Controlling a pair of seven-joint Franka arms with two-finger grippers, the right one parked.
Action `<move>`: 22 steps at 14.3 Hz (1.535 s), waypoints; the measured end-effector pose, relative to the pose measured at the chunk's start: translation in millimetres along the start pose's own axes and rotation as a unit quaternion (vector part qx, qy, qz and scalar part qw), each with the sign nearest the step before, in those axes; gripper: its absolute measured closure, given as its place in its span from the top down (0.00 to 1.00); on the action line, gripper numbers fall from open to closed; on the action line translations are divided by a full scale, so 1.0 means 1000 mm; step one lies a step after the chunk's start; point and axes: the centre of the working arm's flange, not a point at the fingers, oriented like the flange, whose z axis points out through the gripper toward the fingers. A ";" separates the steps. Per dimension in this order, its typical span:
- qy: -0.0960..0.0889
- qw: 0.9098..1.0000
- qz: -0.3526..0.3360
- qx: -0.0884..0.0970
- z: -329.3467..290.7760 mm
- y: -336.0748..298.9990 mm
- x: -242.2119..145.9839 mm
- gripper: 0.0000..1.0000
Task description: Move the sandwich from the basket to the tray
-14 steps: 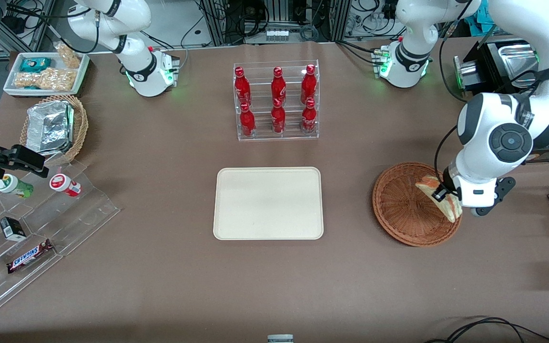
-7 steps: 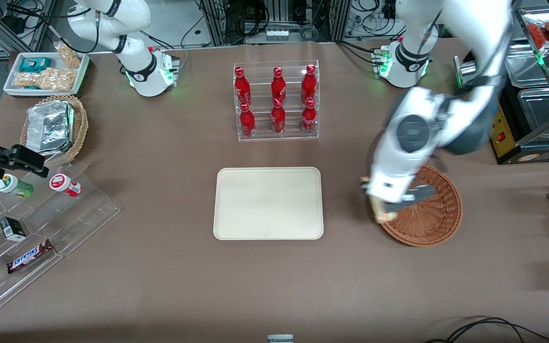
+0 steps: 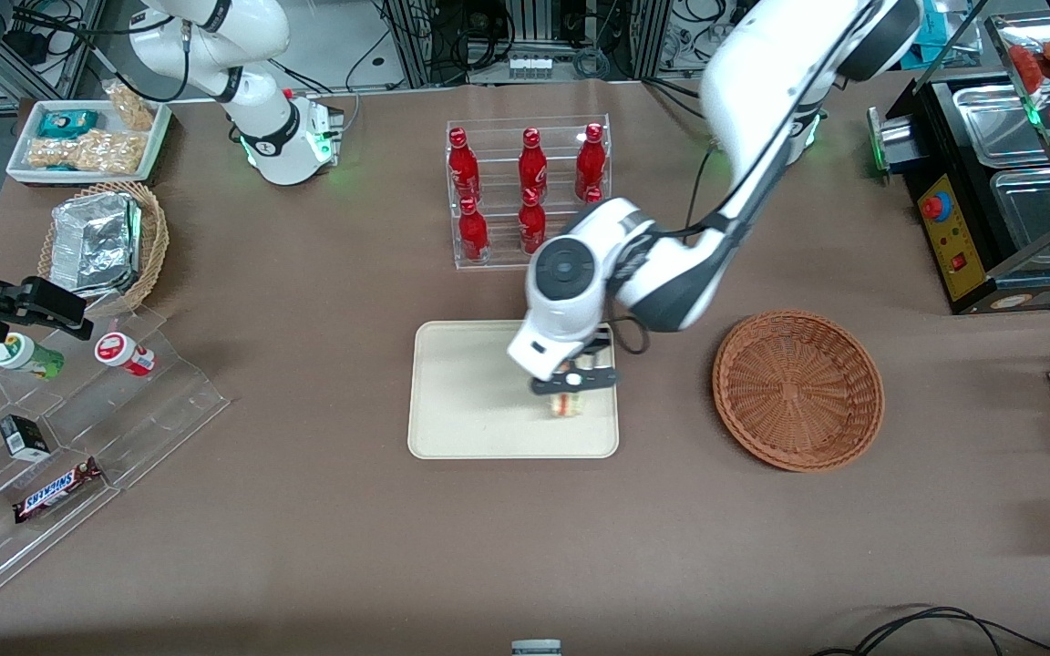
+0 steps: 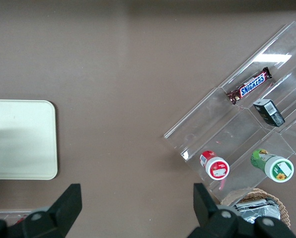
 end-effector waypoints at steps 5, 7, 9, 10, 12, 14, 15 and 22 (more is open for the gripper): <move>-0.007 1.000 0.010 -0.013 0.038 0.050 -0.013 0.26; -0.003 1.000 -0.001 -0.023 0.044 0.055 -0.011 0.42; -0.002 1.000 -0.004 -0.025 0.047 0.056 -0.009 0.47; -0.002 1.000 -0.005 -0.025 0.047 0.056 -0.009 0.55; -0.001 1.000 -0.008 -0.026 0.046 0.056 -0.008 0.74; 0.004 0.999 -0.022 -0.026 0.042 0.055 -0.004 0.93; 0.011 0.999 -0.033 -0.024 0.036 0.052 0.000 0.93; 0.024 0.994 -0.109 -0.023 -0.133 -0.040 0.044 1.00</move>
